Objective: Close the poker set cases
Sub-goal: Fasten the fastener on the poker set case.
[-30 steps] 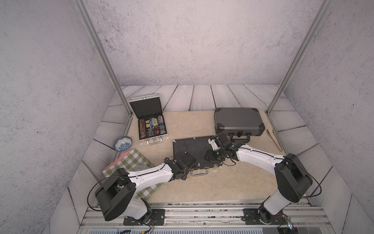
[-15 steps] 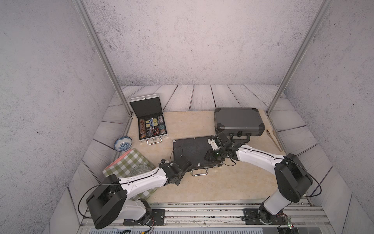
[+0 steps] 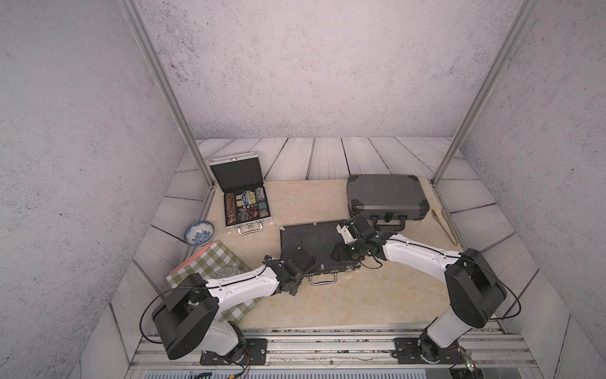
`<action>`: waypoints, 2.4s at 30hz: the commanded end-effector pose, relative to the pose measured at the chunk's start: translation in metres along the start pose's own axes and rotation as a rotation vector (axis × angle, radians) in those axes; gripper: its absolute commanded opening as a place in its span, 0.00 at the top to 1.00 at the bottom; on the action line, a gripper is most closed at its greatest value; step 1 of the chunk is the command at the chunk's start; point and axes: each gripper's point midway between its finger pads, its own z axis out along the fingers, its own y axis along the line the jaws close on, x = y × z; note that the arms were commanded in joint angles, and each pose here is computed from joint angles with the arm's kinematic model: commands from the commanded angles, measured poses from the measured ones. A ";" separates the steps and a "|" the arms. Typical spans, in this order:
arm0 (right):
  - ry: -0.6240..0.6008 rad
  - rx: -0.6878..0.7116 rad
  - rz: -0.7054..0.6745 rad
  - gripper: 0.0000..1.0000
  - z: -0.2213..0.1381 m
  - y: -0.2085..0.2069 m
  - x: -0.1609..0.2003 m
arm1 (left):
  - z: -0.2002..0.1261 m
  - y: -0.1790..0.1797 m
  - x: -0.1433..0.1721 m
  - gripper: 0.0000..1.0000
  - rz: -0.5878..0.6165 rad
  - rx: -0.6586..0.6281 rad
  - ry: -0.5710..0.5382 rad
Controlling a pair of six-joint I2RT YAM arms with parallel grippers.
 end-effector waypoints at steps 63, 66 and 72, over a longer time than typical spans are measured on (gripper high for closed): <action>0.170 0.124 0.061 0.60 0.006 -0.064 0.030 | 0.010 0.021 -0.013 0.13 -0.016 -0.097 -0.119; 0.174 0.127 0.060 0.60 0.007 -0.064 0.031 | 0.014 0.023 -0.007 0.13 -0.056 -0.097 -0.097; 0.175 0.125 0.061 0.60 0.007 -0.064 0.029 | 0.019 0.024 -0.003 0.11 -0.055 -0.110 -0.083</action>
